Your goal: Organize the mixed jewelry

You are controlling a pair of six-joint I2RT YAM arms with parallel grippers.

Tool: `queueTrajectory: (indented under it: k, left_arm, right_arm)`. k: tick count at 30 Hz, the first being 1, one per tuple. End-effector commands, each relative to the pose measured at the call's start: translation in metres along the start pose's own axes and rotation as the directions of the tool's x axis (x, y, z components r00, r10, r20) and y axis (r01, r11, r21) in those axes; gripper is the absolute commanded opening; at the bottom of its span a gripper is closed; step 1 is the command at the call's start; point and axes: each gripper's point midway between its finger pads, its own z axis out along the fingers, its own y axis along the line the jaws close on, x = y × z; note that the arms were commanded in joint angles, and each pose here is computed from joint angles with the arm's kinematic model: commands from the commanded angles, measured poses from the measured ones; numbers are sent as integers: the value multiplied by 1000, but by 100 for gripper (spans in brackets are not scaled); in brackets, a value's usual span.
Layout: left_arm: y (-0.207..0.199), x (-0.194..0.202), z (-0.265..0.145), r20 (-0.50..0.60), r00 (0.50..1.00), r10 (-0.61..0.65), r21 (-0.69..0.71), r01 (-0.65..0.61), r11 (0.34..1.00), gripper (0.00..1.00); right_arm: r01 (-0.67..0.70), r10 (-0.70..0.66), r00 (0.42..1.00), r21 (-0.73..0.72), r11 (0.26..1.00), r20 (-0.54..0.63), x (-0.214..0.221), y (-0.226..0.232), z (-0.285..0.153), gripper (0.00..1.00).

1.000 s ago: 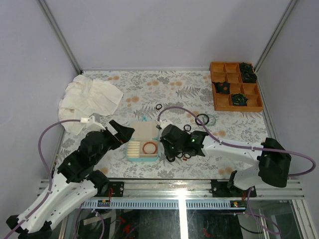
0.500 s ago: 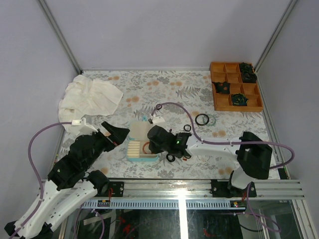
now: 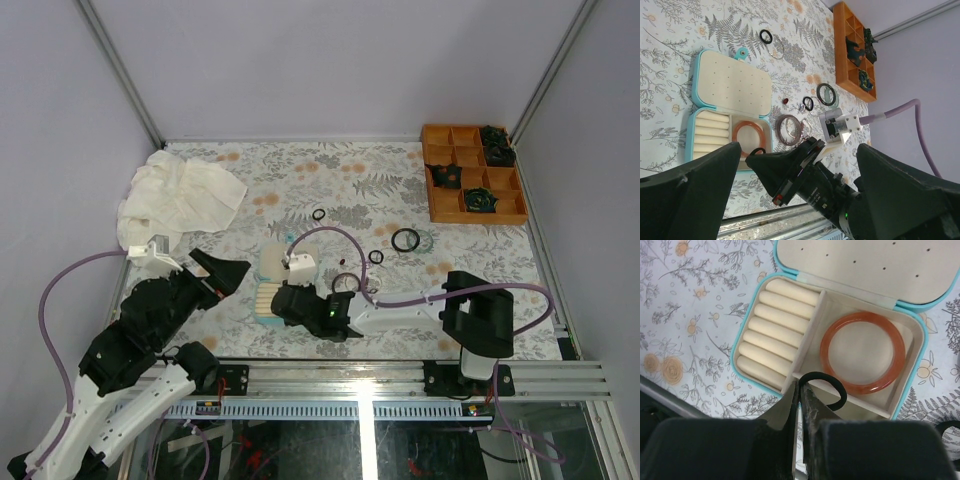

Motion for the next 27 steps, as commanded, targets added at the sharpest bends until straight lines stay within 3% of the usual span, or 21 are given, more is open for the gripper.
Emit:
queueTrajectory:
  k: [1, 27]
  left_arm:
    - [-3, -2, -6, 1, 1000, 9, 20, -9, 1000, 100]
    - [0, 0, -7, 1, 1000, 6, 21, -6, 1000, 100]
  right_arm:
    - [-84, 82, 986, 7, 996, 144, -33, 14, 1, 4]
    - [-11, 1, 991, 71, 997, 136, -6, 16, 5, 5]
